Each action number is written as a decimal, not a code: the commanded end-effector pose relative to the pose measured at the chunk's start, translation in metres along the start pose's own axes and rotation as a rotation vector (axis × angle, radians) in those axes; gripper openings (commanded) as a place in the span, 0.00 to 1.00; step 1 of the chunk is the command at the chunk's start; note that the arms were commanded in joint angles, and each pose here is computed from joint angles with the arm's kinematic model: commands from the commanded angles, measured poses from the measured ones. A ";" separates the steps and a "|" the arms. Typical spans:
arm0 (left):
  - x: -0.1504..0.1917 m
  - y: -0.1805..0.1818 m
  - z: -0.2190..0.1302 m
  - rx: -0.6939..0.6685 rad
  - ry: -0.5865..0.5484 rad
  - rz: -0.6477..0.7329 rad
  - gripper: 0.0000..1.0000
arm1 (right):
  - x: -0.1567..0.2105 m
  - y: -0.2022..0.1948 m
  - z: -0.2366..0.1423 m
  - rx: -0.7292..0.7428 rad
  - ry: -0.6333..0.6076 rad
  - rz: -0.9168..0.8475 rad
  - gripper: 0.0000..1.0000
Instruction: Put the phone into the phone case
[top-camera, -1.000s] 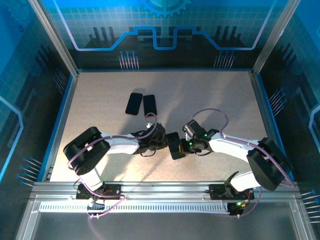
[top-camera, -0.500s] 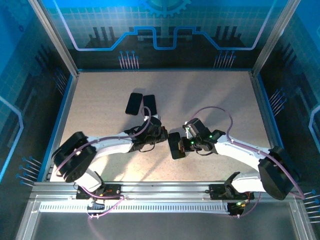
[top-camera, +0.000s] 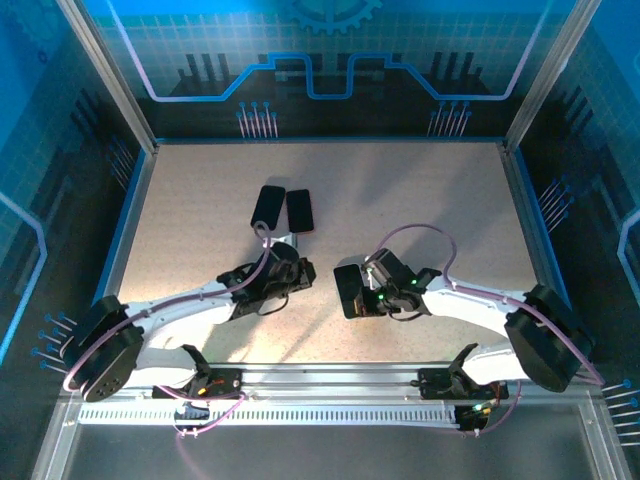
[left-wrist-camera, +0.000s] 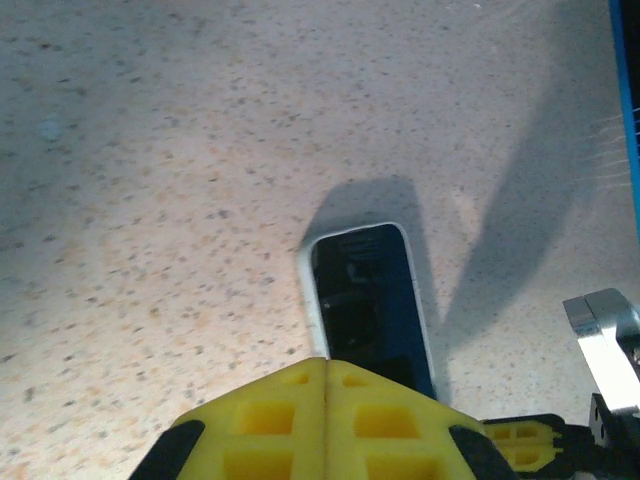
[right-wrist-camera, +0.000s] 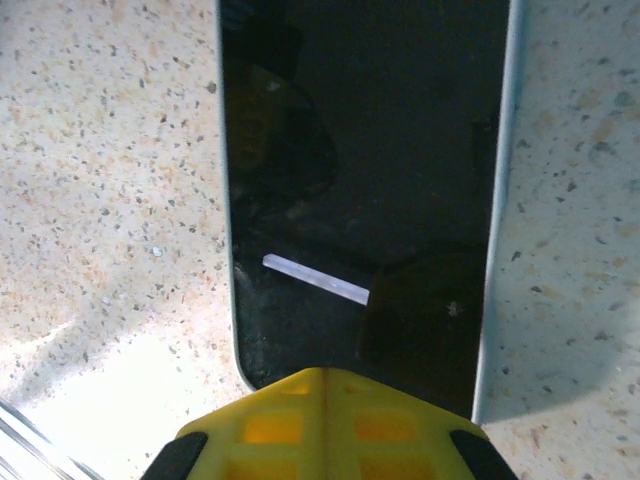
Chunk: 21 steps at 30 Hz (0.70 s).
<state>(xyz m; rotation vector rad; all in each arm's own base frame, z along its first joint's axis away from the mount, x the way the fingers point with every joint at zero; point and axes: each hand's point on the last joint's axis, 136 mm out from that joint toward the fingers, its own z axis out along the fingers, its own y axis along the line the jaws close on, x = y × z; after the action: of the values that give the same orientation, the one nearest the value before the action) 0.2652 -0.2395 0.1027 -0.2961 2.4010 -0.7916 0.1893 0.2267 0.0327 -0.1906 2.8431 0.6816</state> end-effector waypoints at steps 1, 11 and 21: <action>0.000 0.018 -0.007 -0.046 -0.017 -0.027 0.00 | 0.003 0.003 0.011 -0.018 0.015 0.016 0.00; 0.001 0.035 -0.017 -0.077 -0.031 -0.046 0.00 | -0.022 -0.014 0.030 0.012 0.001 0.065 0.00; -0.002 0.043 -0.023 -0.089 -0.045 -0.059 0.00 | -0.063 -0.020 0.044 0.033 -0.013 0.077 0.00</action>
<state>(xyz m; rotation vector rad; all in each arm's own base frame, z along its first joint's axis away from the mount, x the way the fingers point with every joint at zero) 0.2534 -0.2038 0.0951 -0.3879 2.4017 -0.7307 0.2408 0.2535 0.0203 -0.1159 2.8649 0.8043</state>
